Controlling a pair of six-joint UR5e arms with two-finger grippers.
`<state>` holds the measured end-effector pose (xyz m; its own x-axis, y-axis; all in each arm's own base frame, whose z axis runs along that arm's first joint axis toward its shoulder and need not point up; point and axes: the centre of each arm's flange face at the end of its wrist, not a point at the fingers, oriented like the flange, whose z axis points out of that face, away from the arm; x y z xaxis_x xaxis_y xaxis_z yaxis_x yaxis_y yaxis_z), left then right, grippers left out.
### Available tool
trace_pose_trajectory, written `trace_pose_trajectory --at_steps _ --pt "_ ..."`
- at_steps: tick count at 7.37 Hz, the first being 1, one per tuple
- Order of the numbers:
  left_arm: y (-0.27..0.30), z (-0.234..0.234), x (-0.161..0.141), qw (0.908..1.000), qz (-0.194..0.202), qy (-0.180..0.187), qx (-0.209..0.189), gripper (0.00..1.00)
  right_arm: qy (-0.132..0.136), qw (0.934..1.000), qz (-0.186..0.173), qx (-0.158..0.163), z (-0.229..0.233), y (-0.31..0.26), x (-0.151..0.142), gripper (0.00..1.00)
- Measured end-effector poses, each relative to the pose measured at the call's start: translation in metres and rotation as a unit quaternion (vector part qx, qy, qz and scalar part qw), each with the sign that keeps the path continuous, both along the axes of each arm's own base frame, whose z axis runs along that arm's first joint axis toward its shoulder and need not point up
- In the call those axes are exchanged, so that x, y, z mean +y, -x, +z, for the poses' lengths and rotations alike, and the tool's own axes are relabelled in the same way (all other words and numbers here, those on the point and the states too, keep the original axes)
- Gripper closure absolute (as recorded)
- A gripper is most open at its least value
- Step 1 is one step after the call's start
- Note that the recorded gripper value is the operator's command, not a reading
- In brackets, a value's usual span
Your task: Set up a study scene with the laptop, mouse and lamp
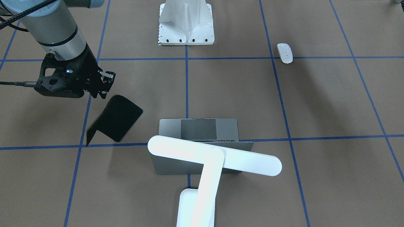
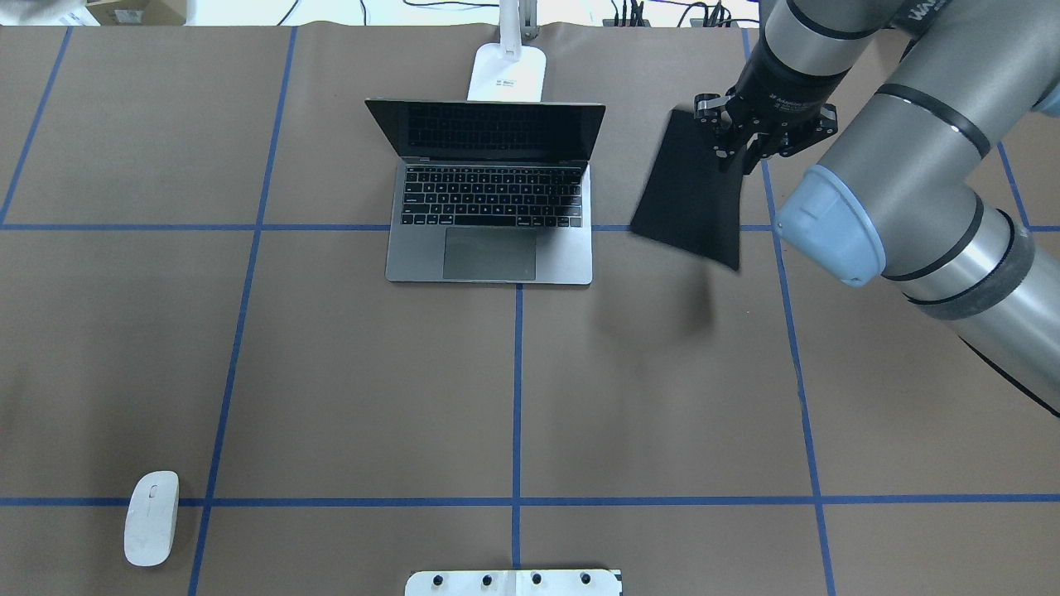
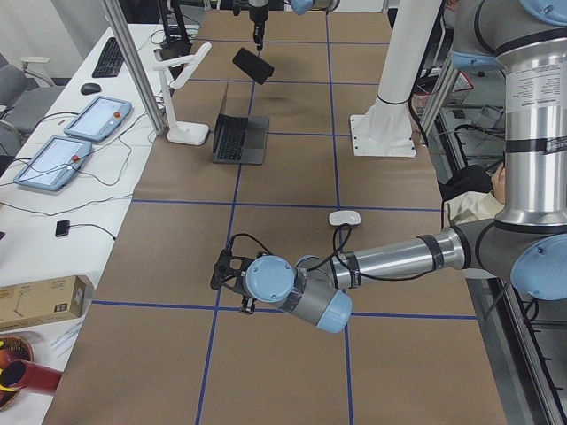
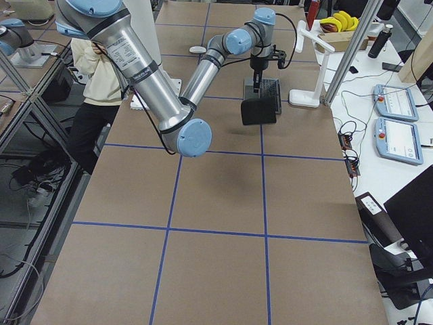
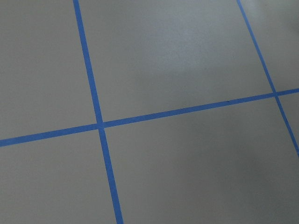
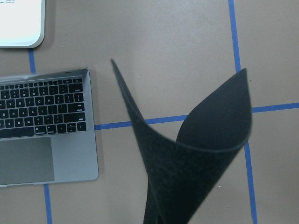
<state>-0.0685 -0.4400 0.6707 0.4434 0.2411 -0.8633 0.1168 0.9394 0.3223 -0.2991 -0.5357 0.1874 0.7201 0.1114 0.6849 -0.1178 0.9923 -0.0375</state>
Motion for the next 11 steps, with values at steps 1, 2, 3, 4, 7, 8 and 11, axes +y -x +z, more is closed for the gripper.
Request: trace_pose_trajectory --at_steps 1,2,3,4,7,8,11 --pt "0.0 0.0 0.0 1.0 0.0 0.002 0.0 0.01 -0.001 1.0 0.001 0.003 0.003 0.0 0.0 0.0" --pt "0.0 0.001 0.0 1.0 -0.001 0.004 -0.001 0.0 0.0 1.0 0.0 0.005 0.006 -0.001 0.0 0.0" --pt "0.0 0.002 -0.001 0.9999 -0.003 0.012 -0.003 0.0 0.002 0.9999 -0.003 0.01 0.014 -0.001 0.001 0.0" --pt "0.0 0.002 -0.002 0.9995 -0.01 0.03 -0.005 0.0 0.006 0.9997 -0.013 0.019 0.032 -0.001 0.004 0.0" --pt "-0.02 -0.01 0.013 0.9866 -0.07 0.145 -0.024 0.0 0.016 0.9938 -0.069 0.085 0.133 -0.005 0.02 0.0" --pt "-0.041 -0.028 0.024 0.9801 -0.077 0.182 -0.018 0.0 0.007 0.9877 -0.109 0.112 0.175 -0.021 0.024 0.0" --pt "-0.126 -0.086 0.062 0.9616 -0.05 0.27 -0.015 0.0 -0.017 0.9724 -0.174 0.155 0.248 -0.103 0.018 0.0"
